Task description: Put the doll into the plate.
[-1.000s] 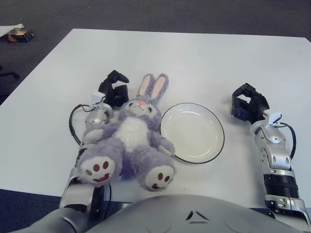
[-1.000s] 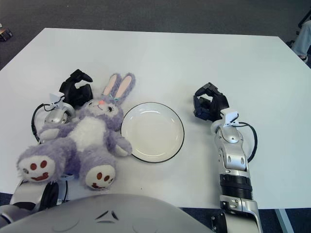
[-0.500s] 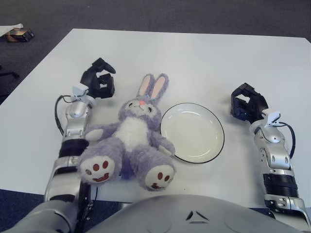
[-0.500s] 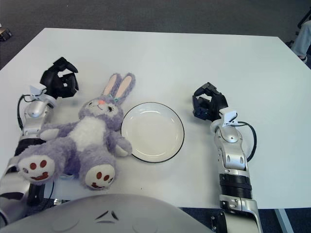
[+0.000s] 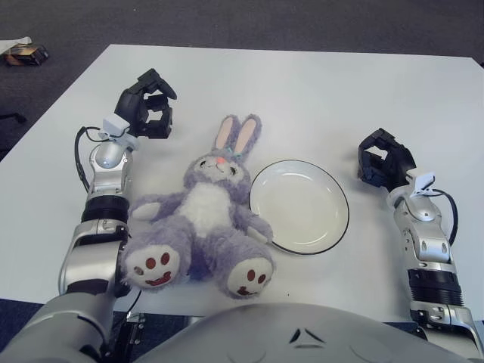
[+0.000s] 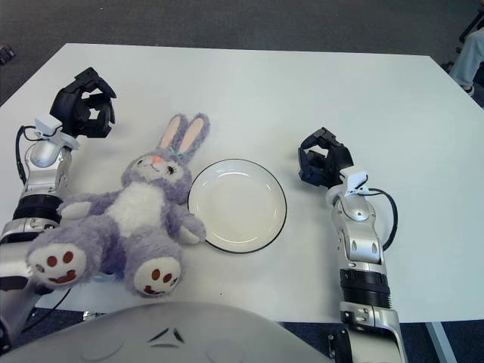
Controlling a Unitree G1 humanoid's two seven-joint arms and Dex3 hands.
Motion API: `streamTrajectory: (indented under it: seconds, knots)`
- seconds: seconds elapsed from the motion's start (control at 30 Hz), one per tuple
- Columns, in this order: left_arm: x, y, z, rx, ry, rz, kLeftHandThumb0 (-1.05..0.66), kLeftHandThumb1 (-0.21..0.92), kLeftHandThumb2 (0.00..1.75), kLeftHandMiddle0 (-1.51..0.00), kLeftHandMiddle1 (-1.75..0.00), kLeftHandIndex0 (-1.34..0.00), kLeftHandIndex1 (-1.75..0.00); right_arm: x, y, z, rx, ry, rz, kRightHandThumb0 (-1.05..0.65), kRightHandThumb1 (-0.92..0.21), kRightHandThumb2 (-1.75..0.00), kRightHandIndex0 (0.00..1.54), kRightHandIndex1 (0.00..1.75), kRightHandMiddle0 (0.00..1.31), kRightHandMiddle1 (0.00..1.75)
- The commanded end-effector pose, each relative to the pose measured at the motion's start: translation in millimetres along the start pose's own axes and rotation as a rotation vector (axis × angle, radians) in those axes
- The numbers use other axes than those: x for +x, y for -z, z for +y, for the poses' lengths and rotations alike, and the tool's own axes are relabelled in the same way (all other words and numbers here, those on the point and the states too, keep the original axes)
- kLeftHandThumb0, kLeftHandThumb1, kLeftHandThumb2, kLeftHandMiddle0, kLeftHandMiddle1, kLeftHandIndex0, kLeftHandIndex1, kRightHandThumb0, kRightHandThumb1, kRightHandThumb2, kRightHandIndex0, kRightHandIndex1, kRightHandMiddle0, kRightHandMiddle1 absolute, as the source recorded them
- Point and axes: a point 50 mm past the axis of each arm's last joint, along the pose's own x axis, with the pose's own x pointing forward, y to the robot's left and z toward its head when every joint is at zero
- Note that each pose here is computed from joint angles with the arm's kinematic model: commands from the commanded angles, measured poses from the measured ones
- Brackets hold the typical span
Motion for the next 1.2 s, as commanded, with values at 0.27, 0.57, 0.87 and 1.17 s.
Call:
streamTrajectory:
  seconds: [0.27,0.57,0.87,1.17]
  knots:
    - [9.4,-23.7,11.4,0.096,0.137,-0.148,-0.11,0.48,1.11,-0.58,-1.71,-0.36,-1.75,-12.8,39.6,10.8,0.007,-0.038,0.2,-0.42,-0.53,-1.04,0.98,1.75,0.45,1.75]
    - [2.1,-34.4,10.7,0.266,0.217,-0.244,0.07,0.73,0.8,-0.26,-1.71,-0.18,-1.71,-12.7,38.8,11.0,0.024,-0.047,0.206,-0.42,-0.54,-1.04,0.99,1.75,0.44,1.75]
    - [1.5,-36.2,11.1,0.362,0.295,-0.229,-0.33,0.21,1.18,-0.01,-1.33,0.0,-1.39,-12.4,38.7,10.8,0.005,-0.05,0.204,-0.42,-0.54,-1.04,0.99,1.75,0.44,1.75]
    - [4.7,-48.4,1.1,0.46,0.342,-0.353,-0.74,0.41,0.86,-0.01,-1.11,0.0,-1.17,-12.7,39.6,10.9,0.012,-0.047,0.205,-0.42,-0.54,-1.04,0.99,1.75,0.44,1.75]
